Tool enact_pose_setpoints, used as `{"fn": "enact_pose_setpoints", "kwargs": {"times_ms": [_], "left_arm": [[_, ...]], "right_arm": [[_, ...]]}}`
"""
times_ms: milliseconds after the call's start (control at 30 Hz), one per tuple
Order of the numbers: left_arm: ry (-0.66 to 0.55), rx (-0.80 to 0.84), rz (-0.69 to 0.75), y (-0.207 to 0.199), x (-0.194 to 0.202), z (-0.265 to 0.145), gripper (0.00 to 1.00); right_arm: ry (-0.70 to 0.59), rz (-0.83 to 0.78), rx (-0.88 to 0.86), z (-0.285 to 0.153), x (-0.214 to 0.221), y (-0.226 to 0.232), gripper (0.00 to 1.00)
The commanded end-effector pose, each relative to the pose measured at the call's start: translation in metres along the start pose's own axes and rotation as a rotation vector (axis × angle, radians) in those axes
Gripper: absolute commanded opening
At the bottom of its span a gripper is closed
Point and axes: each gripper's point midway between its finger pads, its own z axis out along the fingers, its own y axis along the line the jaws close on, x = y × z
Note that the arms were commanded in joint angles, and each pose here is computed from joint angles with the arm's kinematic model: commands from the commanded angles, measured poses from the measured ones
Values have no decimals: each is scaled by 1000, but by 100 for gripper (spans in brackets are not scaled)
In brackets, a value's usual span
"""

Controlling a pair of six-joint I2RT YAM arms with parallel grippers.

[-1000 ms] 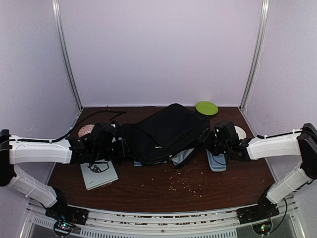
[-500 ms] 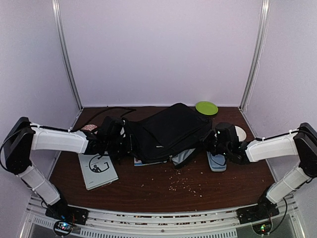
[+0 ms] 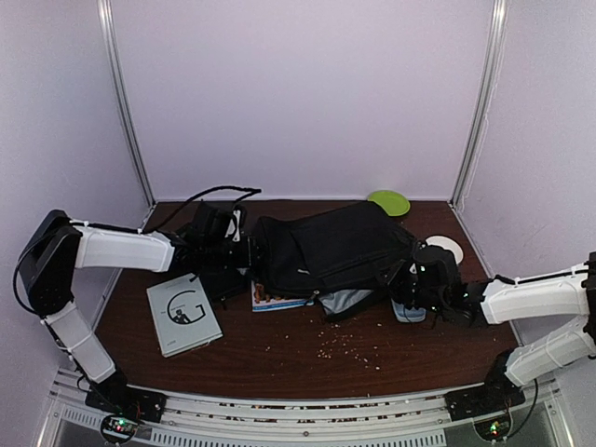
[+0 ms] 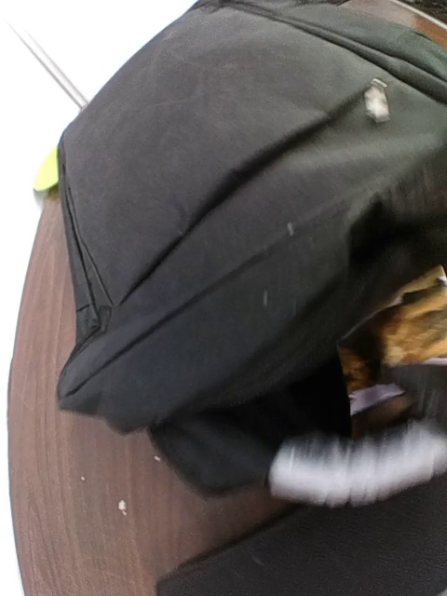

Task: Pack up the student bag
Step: Adjust the student bag at the center of the board.

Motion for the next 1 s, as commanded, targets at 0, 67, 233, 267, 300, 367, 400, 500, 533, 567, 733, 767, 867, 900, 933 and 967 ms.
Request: {"fn": "enact_pose_setpoints", "kwargs": {"times_ms": [0,67,233,267,300,367,400,500,533,567,733,767,867,900,933,967], "left_arm": [[-77,123,51,-32,-3,-43,71],[-85,90,90,-32,8,-61,78],[-99,71,208,-60,44,-95,82],[-99,78,222,-66,51,-98,82],[-99,91,231,-73,57,-100,82],[-99,147,229,-89,68,-98,82],[-101,178,220,-98,71,-96,81],[-96,231,209,-124,74,-83,78],[-91,238,210,-134,75,-78,78],[-79,248,218,-143,79,-72,77],[-54,297,189,-166,88,-42,70],[-51,306,186,-168,90,-38,68],[-63,332,179,-171,95,-31,64],[-71,343,180,-171,96,-30,63],[-78,349,186,-169,99,-28,62],[-88,365,192,-170,100,-28,61]], "right_arm": [[4,-105,20,-11,-3,6,46],[14,-136,19,-14,-4,10,57],[43,-202,3,-18,-1,17,63],[45,-215,-4,-19,0,20,63],[50,-226,-9,-19,1,22,63],[53,-241,-15,-20,3,24,61],[53,-243,-18,-20,3,25,61],[50,-236,-23,-21,4,27,60],[48,-236,-24,-22,4,27,60],[42,-235,-26,-23,2,28,60],[6,-238,-28,-31,-6,30,59],[-4,-239,-36,-33,-7,31,59],[-50,-258,-73,-40,-11,34,60],[-68,-264,-84,-43,-13,34,59],[-87,-265,-101,-45,-14,34,59],[-101,-269,-111,-46,-13,29,59]]}}
